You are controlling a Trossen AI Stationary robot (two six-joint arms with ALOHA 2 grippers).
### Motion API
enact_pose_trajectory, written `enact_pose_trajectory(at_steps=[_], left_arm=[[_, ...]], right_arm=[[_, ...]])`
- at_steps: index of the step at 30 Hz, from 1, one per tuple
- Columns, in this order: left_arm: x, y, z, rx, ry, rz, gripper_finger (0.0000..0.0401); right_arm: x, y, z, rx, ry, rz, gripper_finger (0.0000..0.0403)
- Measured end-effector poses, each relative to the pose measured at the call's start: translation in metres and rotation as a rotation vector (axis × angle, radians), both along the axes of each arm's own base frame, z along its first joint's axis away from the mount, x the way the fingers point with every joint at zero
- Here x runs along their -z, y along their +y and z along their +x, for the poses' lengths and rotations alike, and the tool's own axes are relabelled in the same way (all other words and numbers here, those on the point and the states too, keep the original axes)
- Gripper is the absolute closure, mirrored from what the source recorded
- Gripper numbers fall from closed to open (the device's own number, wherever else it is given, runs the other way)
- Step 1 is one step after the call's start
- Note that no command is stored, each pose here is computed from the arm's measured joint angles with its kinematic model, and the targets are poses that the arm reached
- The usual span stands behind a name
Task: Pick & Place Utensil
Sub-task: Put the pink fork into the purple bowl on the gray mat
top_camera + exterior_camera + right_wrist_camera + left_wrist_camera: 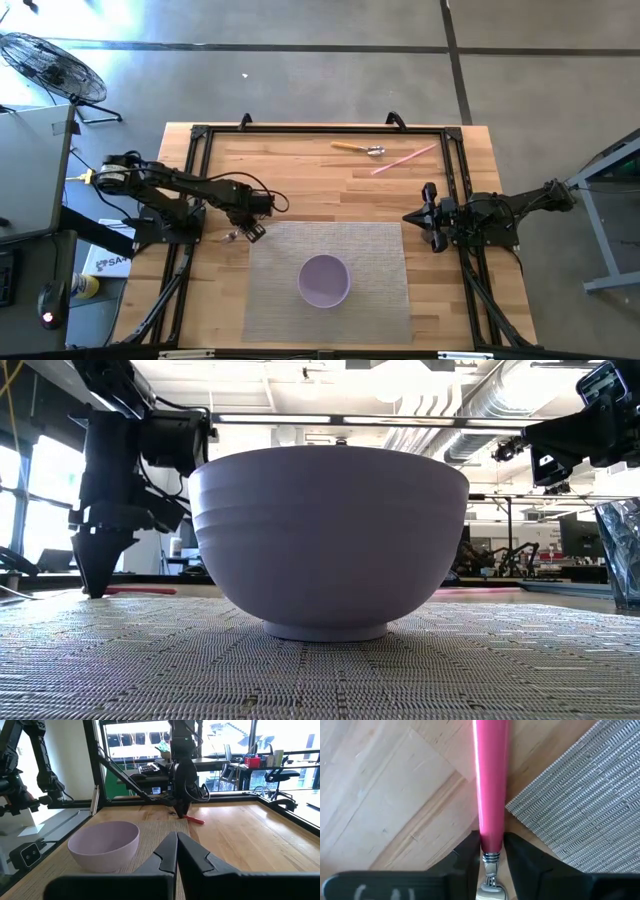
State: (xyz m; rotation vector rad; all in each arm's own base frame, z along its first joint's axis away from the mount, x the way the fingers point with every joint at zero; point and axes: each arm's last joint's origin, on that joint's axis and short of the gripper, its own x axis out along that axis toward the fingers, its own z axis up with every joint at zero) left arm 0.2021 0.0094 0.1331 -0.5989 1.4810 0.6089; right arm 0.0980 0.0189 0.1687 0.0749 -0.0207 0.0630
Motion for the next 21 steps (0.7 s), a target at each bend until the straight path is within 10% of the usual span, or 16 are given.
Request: enact_pose_trajectory(at_steps=[21], left_arm=[[-0.029,0.004,-0.014,0.007,-0.105,0.153,0.0354]], right_arm=[[0.0,0.0,0.0,0.0,0.0,0.0,0.0398]])
